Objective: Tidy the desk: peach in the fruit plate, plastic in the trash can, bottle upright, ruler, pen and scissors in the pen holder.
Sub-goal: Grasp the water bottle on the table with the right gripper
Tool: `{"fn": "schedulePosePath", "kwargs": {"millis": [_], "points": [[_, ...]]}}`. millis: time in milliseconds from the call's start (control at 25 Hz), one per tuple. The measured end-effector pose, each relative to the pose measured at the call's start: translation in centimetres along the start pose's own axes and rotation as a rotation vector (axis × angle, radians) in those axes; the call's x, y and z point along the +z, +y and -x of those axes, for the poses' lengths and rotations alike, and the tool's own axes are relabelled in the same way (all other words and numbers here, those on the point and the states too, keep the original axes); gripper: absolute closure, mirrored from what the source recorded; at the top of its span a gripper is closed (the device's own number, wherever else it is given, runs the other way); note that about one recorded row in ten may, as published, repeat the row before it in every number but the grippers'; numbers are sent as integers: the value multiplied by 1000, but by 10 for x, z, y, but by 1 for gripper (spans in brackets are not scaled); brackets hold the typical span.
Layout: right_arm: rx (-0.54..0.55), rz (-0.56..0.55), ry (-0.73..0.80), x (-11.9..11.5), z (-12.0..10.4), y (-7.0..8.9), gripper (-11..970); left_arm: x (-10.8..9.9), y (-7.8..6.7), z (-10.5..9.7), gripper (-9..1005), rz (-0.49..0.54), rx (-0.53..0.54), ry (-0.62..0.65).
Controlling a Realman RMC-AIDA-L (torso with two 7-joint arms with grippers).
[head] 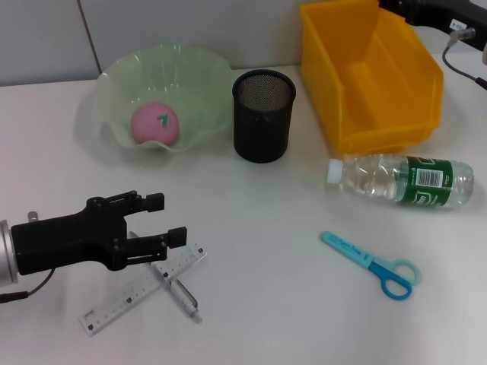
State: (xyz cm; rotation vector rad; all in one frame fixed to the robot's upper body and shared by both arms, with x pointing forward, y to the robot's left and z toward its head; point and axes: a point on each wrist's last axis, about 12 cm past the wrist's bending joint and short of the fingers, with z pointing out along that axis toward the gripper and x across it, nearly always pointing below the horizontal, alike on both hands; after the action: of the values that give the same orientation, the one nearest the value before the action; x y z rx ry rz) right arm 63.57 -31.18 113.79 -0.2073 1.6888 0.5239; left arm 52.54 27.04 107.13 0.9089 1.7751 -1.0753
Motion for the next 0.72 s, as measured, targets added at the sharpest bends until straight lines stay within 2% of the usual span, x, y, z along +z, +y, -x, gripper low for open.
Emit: {"fn": "schedulePosePath", "kwargs": {"millis": [240, 400, 600, 720], "points": [[84, 147, -122, -22, 10, 5, 205, 1, 0, 1, 219, -2, 5, 1], [125, 296, -173, -40, 16, 13, 206, 1, 1, 2, 220, -2, 9, 1], [129, 463, -174, -60, 13, 24, 206, 2, 0, 2, 221, -7, 11, 2], [129, 539, -125, -71, 9, 27, 206, 3, 0, 3, 222, -10, 13, 1]]}}
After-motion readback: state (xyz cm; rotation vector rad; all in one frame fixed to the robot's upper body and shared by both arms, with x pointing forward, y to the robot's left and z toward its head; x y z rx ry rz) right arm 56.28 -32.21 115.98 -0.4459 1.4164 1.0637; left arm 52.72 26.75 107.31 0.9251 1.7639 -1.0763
